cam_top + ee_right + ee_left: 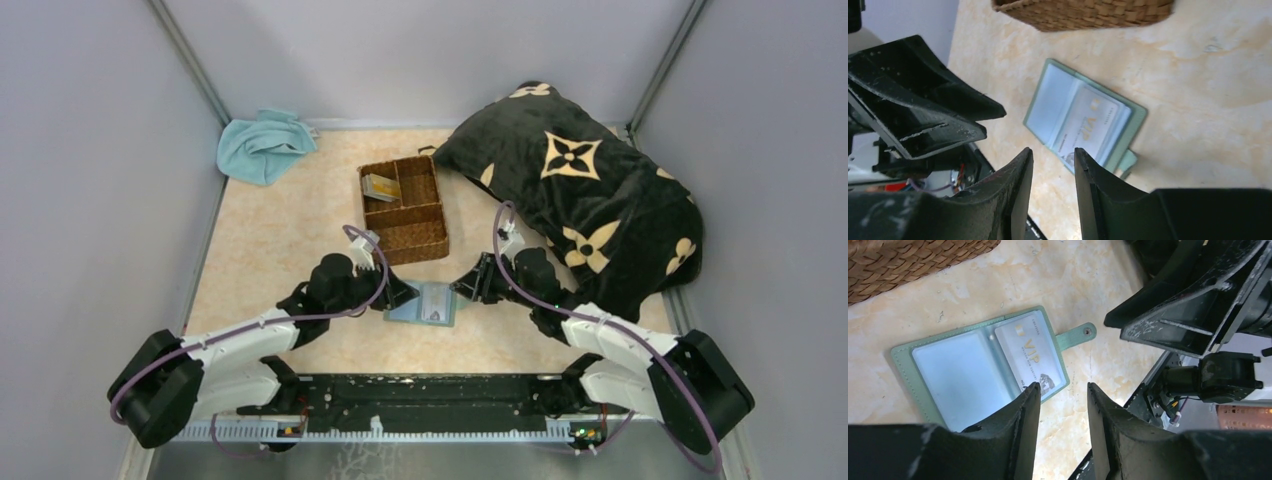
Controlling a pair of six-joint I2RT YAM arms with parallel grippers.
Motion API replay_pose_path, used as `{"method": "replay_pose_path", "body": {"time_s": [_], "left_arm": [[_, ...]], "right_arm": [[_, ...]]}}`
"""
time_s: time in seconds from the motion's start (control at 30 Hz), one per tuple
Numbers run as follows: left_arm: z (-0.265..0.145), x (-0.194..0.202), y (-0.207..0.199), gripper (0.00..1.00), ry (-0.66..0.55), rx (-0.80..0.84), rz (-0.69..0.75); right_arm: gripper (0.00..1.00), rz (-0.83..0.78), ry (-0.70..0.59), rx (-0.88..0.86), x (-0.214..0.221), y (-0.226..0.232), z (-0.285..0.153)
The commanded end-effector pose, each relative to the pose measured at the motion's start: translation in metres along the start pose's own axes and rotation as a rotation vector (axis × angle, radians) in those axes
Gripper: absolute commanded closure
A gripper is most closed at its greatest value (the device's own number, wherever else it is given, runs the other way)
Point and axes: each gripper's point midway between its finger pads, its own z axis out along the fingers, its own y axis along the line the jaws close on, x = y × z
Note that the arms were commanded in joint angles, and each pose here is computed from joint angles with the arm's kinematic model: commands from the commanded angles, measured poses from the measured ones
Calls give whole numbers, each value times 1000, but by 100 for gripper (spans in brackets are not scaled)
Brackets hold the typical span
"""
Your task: Take the credit cards out of the card holder
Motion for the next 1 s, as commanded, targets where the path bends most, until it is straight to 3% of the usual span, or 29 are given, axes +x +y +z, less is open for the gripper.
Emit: {"method": "replay_pose_path", "body": {"time_s": [0.0,0.33,0.47,0.73,0.83,0.9,0.97], "left_arm": [[2,-4,7,57,12,-56,44],[19,9,28,56,95,-124,70],[29,21,27,52,146,-97,37],[40,43,34,56,224,-78,-24],[40,40,32,49,207,-70,-21],[39,38,28,32,197,-54,-20],[39,35,24,23,190,-41,-20]], "right_arm": [[64,-64,-104,132,-26,-17,-8],[63,-58,-3,53,1,-8,8],[62,-46,23,91,14,-17,12],[63,-32,55,171,29,-42,12],[63,-20,77,167,38,-47,15],[64,-7,94,163,44,-50,18],[64,6,105,161,48,-52,20]]}}
